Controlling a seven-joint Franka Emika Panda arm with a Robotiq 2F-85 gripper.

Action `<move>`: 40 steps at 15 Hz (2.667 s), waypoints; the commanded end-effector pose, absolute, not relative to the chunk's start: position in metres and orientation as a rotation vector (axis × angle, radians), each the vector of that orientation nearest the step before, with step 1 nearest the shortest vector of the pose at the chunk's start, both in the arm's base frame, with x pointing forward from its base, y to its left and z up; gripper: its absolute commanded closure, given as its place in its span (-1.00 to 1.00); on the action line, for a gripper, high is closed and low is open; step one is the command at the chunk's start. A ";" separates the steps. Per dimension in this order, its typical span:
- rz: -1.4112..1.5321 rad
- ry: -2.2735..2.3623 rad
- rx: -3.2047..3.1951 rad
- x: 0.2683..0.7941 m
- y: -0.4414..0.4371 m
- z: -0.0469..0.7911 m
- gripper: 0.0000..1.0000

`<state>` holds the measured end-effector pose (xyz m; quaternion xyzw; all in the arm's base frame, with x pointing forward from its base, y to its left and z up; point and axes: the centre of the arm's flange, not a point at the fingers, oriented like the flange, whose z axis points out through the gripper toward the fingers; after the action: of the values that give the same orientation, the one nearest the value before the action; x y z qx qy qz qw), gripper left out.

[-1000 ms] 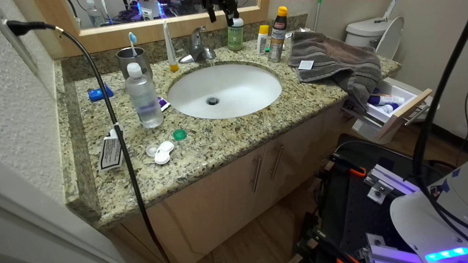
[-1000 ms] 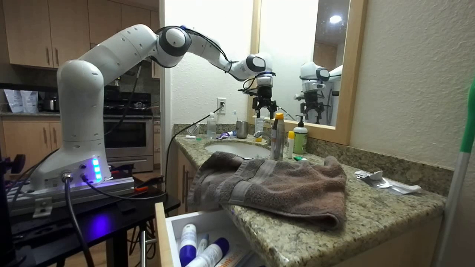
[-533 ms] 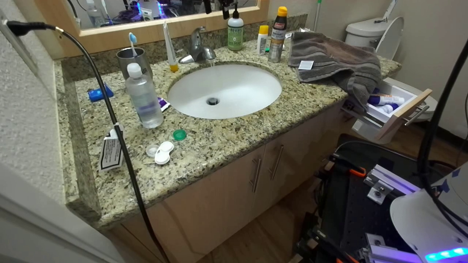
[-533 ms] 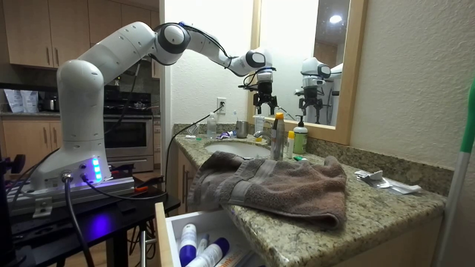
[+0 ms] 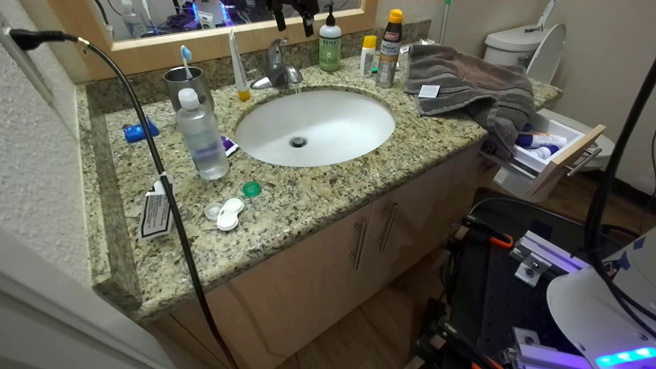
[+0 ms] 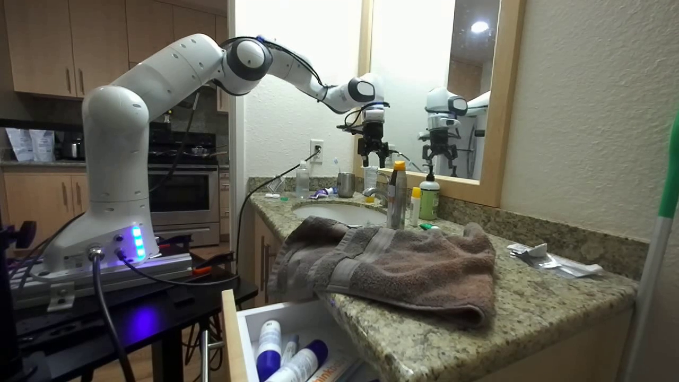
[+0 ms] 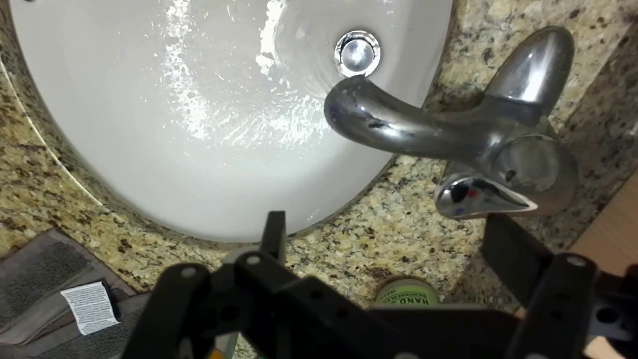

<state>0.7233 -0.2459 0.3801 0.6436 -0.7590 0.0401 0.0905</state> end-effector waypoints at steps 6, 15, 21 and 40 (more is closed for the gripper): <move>-0.021 -2.205 1.923 0.727 -0.254 0.363 -1.00; 0.167 -2.203 1.782 0.729 -0.278 0.335 -1.00; 0.171 -2.231 1.733 0.719 -0.286 0.324 -1.00; 0.168 -2.127 1.999 0.736 -0.257 0.364 -1.00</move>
<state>0.7281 -0.2460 0.3721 0.6947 -0.7113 0.0394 0.0991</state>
